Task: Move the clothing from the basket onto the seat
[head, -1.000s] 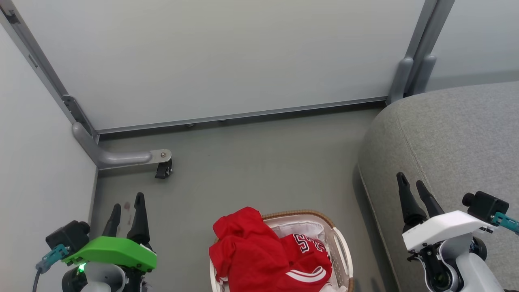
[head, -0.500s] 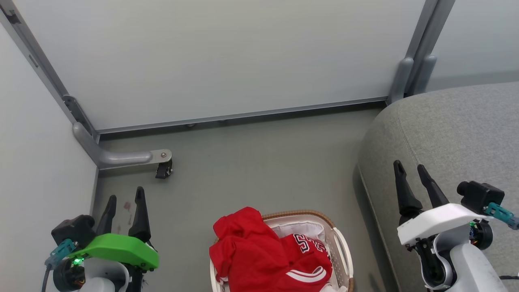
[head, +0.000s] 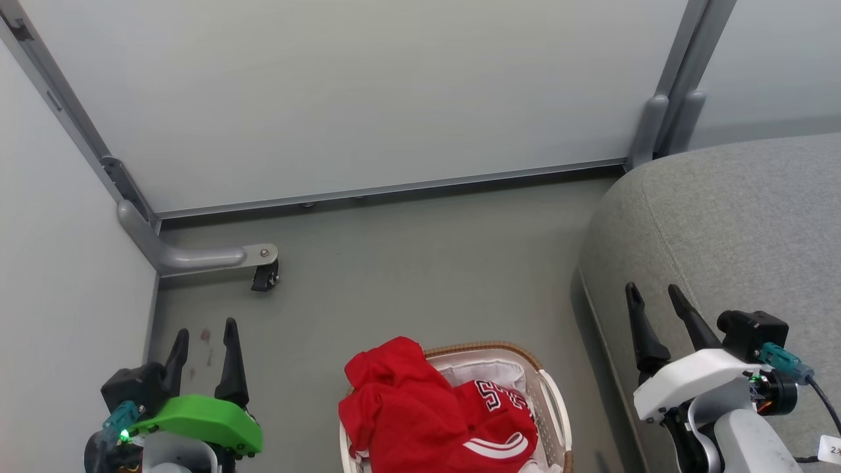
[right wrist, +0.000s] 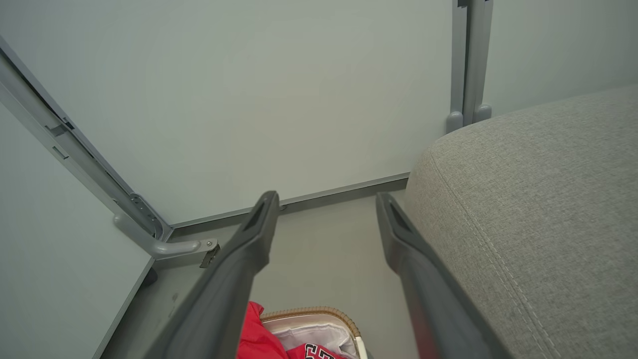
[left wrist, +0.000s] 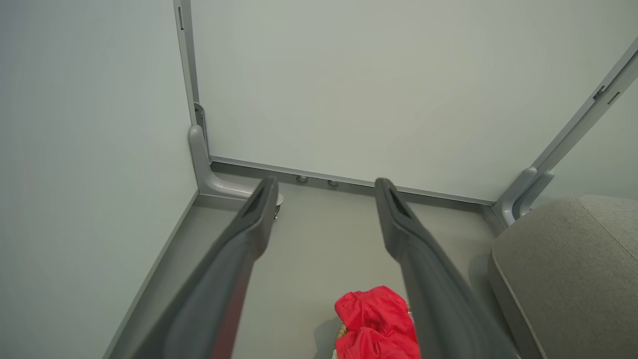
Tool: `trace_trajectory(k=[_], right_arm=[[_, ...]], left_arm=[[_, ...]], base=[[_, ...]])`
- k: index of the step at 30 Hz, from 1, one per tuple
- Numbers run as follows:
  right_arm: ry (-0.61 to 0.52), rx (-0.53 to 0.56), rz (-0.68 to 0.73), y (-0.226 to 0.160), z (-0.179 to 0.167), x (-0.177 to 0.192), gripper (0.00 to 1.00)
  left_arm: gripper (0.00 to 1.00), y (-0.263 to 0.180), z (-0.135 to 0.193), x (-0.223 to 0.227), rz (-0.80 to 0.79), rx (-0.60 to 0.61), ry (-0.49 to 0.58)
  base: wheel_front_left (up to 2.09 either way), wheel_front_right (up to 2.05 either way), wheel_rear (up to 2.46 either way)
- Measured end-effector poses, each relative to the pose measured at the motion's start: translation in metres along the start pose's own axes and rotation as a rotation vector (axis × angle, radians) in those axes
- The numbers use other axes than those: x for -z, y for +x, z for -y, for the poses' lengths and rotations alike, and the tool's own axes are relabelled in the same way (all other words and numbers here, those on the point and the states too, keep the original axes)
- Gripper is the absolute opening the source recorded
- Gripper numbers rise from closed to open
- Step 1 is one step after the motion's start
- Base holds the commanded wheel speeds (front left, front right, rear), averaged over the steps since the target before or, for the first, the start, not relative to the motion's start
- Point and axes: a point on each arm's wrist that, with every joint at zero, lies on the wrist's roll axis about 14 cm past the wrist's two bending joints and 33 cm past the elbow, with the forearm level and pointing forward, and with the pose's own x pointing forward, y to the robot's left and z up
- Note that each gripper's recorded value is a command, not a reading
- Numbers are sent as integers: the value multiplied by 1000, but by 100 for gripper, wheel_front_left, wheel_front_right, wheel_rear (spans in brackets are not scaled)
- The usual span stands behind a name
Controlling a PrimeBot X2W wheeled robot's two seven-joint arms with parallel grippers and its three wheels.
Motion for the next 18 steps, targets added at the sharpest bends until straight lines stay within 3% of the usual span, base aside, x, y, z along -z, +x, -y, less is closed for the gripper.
trace_trajectory(k=[18], right_arm=[[-135, -20, -11, -7, -3, 8, 100]], left_arm=[[100, -7, 9, 5, 18, 32, 73]], base=[[0, 0, 0]])
